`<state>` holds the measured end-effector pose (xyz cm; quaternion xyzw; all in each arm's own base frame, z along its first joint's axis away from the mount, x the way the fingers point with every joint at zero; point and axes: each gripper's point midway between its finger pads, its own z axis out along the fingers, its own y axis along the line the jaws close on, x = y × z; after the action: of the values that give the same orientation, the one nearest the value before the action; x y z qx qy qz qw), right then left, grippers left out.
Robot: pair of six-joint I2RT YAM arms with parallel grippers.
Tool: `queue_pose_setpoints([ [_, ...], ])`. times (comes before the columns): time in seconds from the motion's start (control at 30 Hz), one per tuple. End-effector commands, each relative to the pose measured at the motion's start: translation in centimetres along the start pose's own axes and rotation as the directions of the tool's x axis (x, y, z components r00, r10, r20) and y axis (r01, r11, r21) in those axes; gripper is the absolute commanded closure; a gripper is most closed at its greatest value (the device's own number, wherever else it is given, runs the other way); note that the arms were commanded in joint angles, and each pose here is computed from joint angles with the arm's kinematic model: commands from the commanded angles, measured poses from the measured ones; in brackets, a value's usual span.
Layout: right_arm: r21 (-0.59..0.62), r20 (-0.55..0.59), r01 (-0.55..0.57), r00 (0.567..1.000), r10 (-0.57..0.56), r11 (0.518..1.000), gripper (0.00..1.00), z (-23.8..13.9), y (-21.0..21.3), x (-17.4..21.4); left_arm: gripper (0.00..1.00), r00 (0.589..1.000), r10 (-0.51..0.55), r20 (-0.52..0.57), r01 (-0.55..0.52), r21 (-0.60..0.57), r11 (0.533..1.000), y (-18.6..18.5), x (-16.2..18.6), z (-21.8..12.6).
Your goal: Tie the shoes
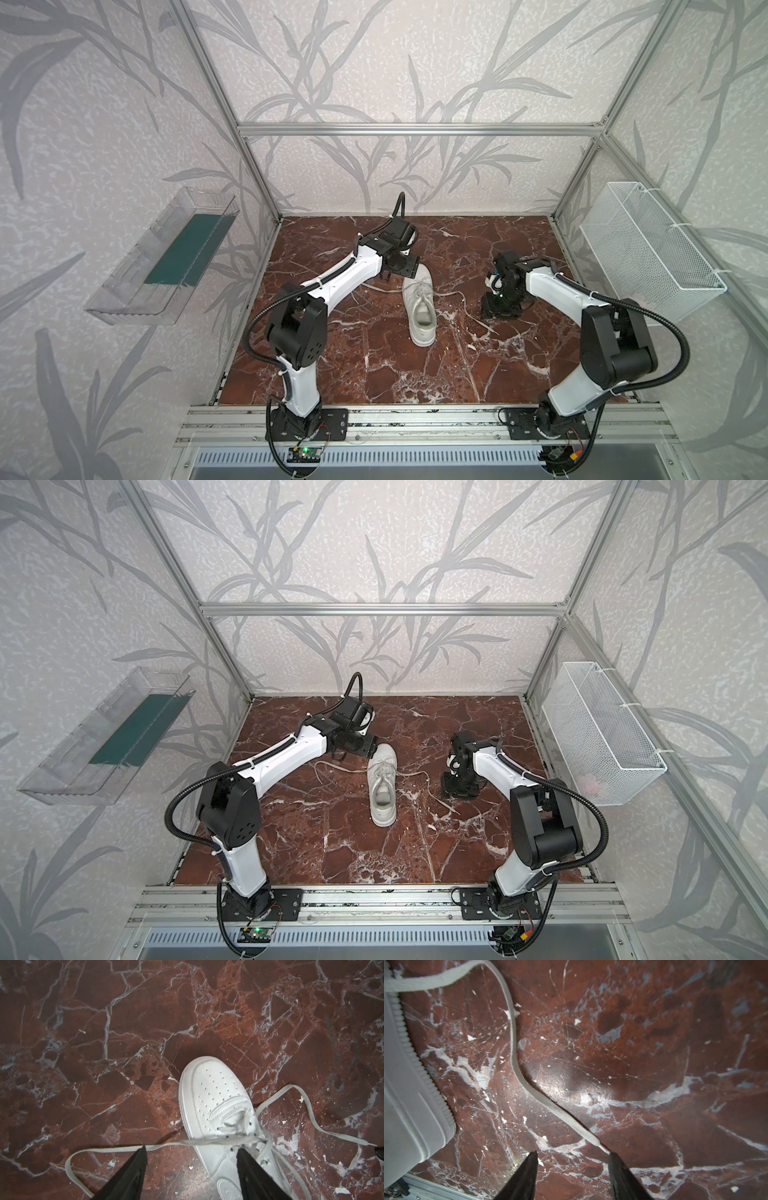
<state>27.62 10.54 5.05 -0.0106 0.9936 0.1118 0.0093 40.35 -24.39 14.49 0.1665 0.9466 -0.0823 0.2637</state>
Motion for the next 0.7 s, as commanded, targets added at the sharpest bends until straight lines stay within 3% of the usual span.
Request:
queue_pose_setpoints([
  [0.0, 0.031, -0.042, -0.019, 0.999, 0.02, 0.999, 0.46, 1.2, -0.4, 0.9, 0.29, 0.999, -0.015, 0.046, 0.016, -0.021, 1.0, 0.8, -0.3, -1.5],
  [0.4, 0.024, -0.104, -0.044, 0.994, 0.046, 0.999, 0.47, 3.6, 0.0, 2.9, 0.29, 0.999, -0.043, 0.016, 0.044, -0.045, 0.998, 2.3, 1.6, -1.9],
  [0.67, -0.043, -0.118, -0.016, 0.993, 0.011, 0.999, 0.49, 4.1, 2.9, 3.9, 0.29, 0.998, -0.061, 0.007, 0.061, -0.054, 0.997, 2.7, 2.7, -2.3],
])
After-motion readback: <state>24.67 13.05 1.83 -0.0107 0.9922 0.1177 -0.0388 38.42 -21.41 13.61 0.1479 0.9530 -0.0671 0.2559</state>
